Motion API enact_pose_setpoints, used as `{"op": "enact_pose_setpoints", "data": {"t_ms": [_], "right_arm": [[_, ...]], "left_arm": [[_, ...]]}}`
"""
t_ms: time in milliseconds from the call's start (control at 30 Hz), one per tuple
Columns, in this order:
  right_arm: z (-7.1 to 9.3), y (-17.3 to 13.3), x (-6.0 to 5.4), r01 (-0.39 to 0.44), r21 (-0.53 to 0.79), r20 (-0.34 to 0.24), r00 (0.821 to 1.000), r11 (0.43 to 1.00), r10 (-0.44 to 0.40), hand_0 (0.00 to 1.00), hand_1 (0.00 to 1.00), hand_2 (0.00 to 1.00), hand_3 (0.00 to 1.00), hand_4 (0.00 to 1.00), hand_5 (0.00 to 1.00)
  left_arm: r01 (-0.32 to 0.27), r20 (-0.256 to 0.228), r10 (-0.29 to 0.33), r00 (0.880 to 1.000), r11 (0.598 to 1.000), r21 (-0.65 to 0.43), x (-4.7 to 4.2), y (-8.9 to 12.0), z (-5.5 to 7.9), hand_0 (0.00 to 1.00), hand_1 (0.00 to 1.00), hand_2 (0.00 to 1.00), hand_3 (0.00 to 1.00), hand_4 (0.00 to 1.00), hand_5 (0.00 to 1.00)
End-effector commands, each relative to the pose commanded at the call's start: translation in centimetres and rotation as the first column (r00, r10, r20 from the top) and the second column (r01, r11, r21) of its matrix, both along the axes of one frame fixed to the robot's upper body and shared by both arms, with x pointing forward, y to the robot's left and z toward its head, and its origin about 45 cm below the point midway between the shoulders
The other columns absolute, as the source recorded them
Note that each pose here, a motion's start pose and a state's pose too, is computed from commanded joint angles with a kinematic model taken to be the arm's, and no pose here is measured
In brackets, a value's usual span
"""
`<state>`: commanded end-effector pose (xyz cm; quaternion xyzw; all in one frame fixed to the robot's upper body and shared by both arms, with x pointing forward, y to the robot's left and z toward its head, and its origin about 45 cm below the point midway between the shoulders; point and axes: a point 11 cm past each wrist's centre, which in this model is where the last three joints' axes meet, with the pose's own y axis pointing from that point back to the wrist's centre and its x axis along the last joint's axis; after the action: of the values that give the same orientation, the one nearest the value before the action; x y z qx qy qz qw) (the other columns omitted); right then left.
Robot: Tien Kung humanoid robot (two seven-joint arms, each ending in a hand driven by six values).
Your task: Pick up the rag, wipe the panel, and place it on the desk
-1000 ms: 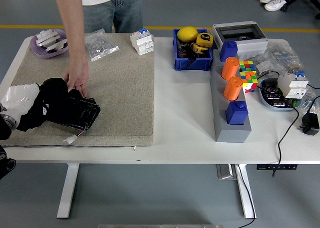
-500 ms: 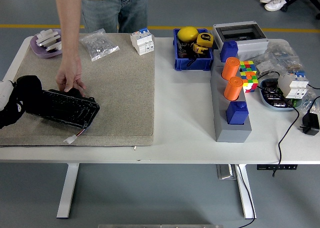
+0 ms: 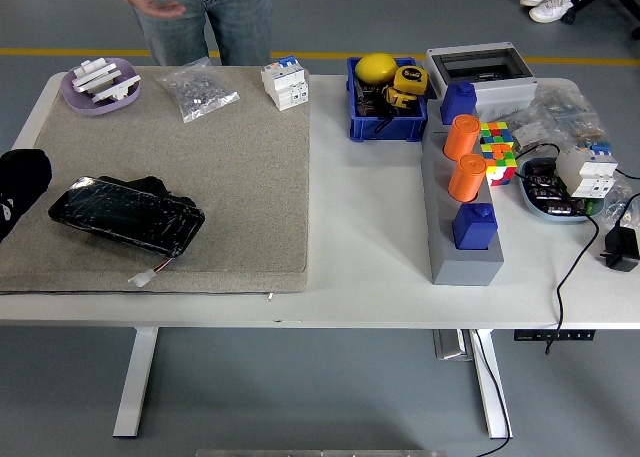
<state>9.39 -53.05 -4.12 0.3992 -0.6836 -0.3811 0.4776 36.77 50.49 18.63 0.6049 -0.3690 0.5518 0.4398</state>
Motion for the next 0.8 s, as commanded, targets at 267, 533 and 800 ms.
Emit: {"op": "enact_pose_setpoints", "data": {"t_ms": [267, 533, 800], "right_arm": [[-0.1, 0.3, 0.2, -0.007, 0.004, 0.002, 1.0, 1.0, 0.007, 0.814, 0.674, 0.687, 0.638, 0.959, 0.771], [-0.1, 0.4, 0.4, -0.005, 0.006, 0.005, 1.0, 1.0, 0.005, 0.814, 0.674, 0.687, 0.638, 0.959, 0.772], [-0.2, 0.7, 0.6, -0.006, 0.009, 0.01, 1.0, 1.0, 0.006, 0.814, 0.672, 0.687, 0.637, 0.959, 0.774]], "left_arm": [[0.008, 0.003, -0.007, 1.0, 0.996, -0.094, 0.14, 0.8, -1.7, 0.264, 0.208, 0.529, 0.531, 0.402, 0.002], [0.031, -0.029, -0.034, 0.999, 0.994, -0.109, 0.29, 0.1, -2.7, 0.457, 0.586, 0.568, 0.541, 0.47, 0.002], [0.019, -0.058, -0.024, 0.998, 0.996, -0.089, 0.34, 0.2, -2.8, 0.576, 0.763, 0.671, 0.558, 0.564, 0.002]]}}
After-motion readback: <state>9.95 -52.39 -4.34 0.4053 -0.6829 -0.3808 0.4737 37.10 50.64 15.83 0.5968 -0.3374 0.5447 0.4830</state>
